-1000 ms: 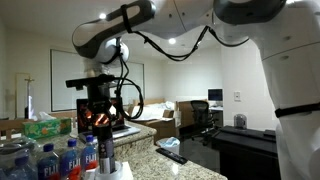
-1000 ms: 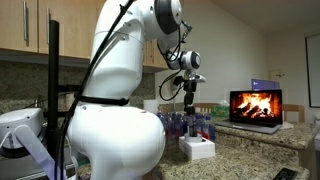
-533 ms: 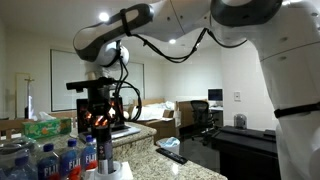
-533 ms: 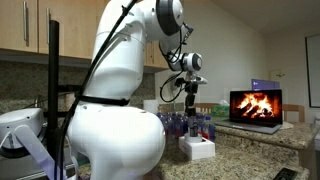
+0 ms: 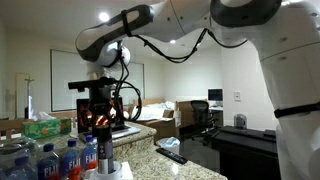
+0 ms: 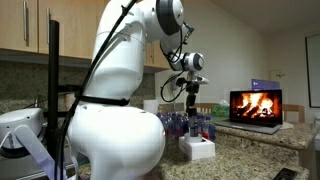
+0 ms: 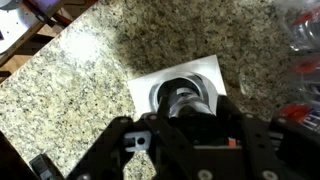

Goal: Pick up the seal tape and the other two objects and place them on top of the box over the counter

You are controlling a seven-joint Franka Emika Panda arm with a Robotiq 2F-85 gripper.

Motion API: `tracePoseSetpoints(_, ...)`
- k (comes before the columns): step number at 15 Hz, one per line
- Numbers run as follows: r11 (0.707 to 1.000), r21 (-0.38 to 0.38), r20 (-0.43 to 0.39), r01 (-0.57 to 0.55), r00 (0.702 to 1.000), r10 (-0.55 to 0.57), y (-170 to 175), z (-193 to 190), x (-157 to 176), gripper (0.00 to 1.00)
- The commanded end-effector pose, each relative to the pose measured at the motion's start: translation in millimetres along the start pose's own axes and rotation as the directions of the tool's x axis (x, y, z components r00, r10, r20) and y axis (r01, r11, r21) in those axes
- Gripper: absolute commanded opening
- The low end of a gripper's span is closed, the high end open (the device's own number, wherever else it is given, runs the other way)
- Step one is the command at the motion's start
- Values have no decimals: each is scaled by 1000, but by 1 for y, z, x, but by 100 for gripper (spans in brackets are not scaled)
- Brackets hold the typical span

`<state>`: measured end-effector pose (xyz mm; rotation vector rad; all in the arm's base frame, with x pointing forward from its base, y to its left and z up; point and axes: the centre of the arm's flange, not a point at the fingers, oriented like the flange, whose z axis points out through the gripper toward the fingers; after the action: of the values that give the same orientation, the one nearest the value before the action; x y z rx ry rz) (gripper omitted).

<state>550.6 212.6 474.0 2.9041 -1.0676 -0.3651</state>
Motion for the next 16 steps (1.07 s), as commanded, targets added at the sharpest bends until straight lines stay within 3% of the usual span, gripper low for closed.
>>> tracePoseSetpoints(1, 999, 32, 20, -26, 999, 25, 6, -2, 0, 26)
tracePoseSetpoints(7, 999, 35, 26, -29, 999, 28, 8, -2, 2, 26)
tracePoseSetpoints(8, 999, 35, 30, -28, 999, 27, 8, -2, 3, 76)
tracePoseSetpoints(13, 999, 43, 42, -29, 999, 27, 8, -1, 2, 100)
tracePoseSetpoints(16, 998, 45, 37, -34, 999, 32, 10, -3, 0, 100)
